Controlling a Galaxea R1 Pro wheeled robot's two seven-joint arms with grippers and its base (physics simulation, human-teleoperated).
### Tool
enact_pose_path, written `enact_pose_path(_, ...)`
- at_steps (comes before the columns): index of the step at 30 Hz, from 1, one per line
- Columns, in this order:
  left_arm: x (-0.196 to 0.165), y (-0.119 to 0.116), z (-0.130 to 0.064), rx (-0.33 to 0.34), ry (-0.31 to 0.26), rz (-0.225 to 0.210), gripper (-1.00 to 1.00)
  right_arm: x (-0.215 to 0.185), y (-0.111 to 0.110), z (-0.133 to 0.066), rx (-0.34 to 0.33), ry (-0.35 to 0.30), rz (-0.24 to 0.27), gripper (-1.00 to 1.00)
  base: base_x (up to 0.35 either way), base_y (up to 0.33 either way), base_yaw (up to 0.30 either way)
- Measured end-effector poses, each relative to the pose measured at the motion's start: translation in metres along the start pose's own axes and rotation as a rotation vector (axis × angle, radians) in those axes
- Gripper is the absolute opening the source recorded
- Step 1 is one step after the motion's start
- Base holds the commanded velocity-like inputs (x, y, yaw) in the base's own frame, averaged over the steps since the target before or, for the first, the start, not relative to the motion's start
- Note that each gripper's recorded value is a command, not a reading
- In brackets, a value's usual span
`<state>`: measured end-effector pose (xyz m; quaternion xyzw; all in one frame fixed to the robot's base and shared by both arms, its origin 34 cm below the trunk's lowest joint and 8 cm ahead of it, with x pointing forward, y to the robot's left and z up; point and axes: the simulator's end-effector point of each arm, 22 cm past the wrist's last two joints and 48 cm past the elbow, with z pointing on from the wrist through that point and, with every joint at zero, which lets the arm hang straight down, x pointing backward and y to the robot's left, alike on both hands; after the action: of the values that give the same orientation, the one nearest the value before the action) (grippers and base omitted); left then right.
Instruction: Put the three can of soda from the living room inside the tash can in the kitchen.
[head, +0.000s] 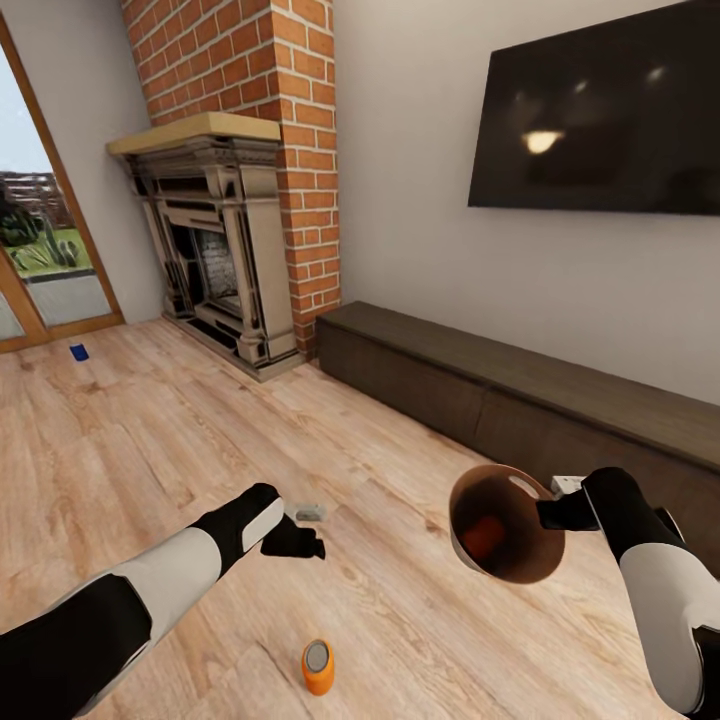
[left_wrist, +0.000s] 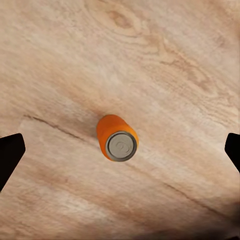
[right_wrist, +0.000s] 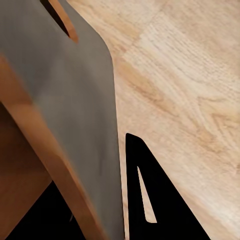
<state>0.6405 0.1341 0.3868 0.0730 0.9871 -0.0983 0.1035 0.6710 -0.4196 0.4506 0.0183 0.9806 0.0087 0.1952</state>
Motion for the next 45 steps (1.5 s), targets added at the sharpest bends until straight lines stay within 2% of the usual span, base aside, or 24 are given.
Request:
enact_pose_path(9, 0.012, -0.001, 0.019, 0.003, 0.01, 0.004, 1.0, 0.012, 0.017, 0.02, -0.025, 0.001, -0.004, -1.0, 0.0, 0.0, 0.0)
enact_pose_path(45, 0.051, 0.012, 0.094, -0.002, 0.13, -0.017, 1.0, 0.064, 0.027, 0.098, -0.034, 0.148, -0.009, -1.0, 0.0, 0.0, 0.0)
